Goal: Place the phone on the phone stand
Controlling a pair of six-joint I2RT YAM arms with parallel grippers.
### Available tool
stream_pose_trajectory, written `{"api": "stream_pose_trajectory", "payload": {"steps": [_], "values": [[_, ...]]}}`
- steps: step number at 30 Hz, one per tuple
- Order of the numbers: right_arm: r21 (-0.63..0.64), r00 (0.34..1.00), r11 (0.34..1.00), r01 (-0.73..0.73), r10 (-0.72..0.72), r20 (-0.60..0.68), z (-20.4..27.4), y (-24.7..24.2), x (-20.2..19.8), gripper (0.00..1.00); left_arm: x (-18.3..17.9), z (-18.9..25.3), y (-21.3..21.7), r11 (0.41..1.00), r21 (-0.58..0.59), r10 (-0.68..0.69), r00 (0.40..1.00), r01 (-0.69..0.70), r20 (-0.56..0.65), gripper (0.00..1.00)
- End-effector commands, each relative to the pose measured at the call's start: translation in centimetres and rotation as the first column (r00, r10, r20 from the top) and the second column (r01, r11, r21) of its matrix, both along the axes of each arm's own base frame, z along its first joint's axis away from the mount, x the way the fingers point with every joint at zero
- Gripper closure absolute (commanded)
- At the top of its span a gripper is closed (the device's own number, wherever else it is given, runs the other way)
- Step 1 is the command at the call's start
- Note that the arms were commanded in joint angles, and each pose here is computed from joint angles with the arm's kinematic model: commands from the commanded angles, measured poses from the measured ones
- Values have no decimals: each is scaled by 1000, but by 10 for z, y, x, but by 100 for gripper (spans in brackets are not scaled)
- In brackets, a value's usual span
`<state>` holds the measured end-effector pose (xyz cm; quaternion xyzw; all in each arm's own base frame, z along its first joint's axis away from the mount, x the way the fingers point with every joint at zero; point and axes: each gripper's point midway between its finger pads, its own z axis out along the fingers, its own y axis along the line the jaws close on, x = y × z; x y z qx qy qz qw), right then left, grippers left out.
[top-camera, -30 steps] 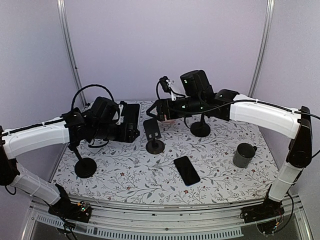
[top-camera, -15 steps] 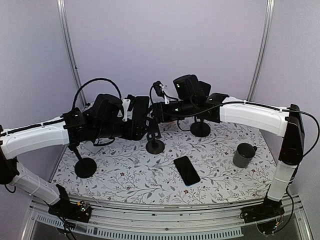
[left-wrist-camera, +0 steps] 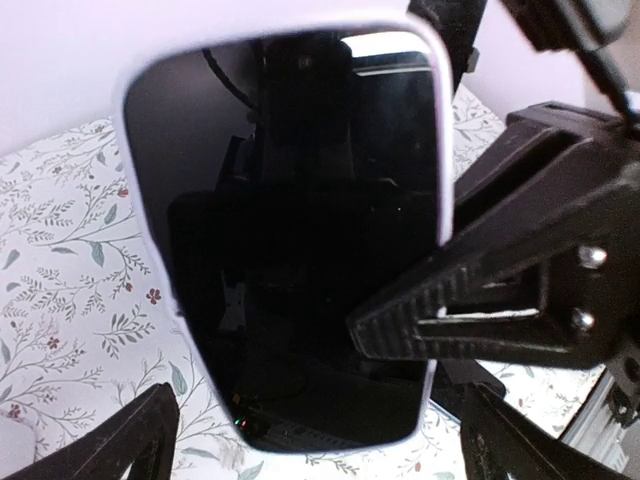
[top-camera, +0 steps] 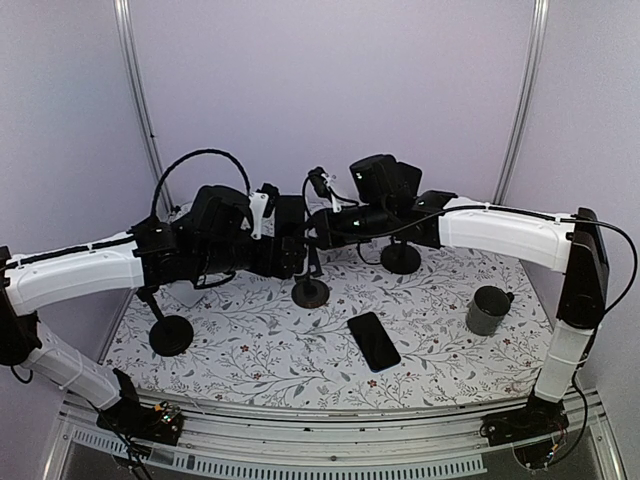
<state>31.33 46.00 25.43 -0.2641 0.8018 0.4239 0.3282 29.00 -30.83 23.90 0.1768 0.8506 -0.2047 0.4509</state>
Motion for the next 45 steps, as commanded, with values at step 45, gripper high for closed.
{"api": "stream_pose_trajectory", "payload": {"steps": [45], "values": [[-25, 988, 995, -95, 97, 123, 13, -32, -15, 100, 39, 35, -43, 985, -171, -5, 988, -22, -154, 1]]}}
